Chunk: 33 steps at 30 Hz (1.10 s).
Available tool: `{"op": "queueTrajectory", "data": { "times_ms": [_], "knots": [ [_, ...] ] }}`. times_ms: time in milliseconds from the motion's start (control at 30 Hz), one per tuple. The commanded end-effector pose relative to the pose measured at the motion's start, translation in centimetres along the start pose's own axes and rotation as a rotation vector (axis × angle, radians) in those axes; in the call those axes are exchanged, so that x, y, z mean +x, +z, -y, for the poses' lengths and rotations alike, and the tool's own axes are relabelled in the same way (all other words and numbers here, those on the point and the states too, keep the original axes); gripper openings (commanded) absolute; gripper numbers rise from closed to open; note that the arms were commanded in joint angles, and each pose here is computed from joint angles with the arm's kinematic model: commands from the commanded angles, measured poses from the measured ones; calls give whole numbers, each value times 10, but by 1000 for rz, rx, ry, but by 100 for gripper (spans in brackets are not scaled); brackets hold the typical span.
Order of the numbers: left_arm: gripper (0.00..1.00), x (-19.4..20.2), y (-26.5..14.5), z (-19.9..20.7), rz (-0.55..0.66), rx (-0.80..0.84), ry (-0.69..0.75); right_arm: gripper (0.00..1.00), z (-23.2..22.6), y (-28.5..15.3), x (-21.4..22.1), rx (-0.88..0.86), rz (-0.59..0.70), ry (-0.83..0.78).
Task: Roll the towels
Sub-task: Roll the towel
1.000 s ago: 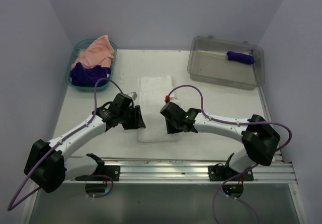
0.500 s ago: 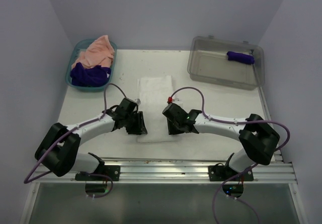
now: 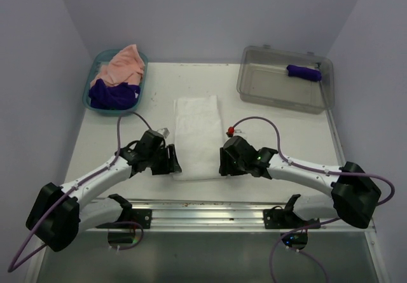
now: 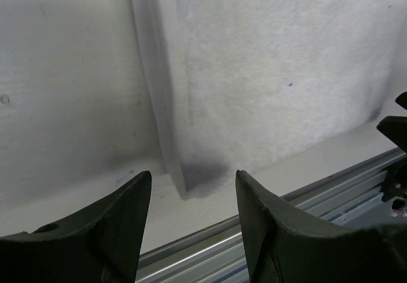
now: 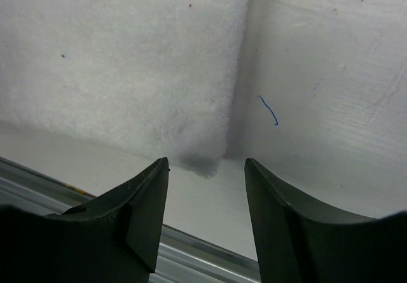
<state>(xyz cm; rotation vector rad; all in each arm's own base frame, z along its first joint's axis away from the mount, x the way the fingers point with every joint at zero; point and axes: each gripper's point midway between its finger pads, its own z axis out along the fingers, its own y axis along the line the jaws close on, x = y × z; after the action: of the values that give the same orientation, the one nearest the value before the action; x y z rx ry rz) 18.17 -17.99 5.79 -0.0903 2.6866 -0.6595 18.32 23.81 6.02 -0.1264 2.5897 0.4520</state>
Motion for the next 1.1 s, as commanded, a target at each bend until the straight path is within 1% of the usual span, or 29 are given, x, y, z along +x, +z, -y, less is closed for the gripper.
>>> {"op": "queueTrajectory", "data": {
  "times_ms": [0,67,133,200,300,333,433,500,533,567,667,967,1067],
  "knots": [
    [59,23,10,-7,-59,12,-47,56,-12,3,10,-87,-25,16],
    [59,29,15,-5,-82,43,-54,56,-10,4,13,-89,-28,9],
    [59,32,21,-8,-102,29,-68,56,-10,3,14,-101,-28,-10],
    [58,30,24,-12,-93,0,-78,57,-13,4,15,-123,-33,-26],
    [51,31,30,-17,-108,-21,-78,56,-11,10,16,-107,-40,-45],
    [50,34,33,-18,-127,-30,-81,55,-10,11,17,-104,-43,-45],
    [43,38,34,-21,-136,-36,-83,52,-10,16,17,-100,-40,-41],
    [44,39,31,-23,-137,-47,-87,50,-6,20,19,-81,-43,-38],
    [48,38,28,-22,-125,-40,-84,50,-6,20,19,-76,-43,-35],
    [51,39,26,-24,-124,-48,-89,50,-6,20,20,-77,-46,-34],
    [54,37,19,-21,-102,-36,-98,49,-4,21,20,-70,-40,-24],
    [49,45,22,-22,-117,-20,-119,49,2,24,25,-53,-41,-6],
    [45,46,24,-20,-122,0,-124,48,7,24,27,-38,-41,7]
  ]
}}
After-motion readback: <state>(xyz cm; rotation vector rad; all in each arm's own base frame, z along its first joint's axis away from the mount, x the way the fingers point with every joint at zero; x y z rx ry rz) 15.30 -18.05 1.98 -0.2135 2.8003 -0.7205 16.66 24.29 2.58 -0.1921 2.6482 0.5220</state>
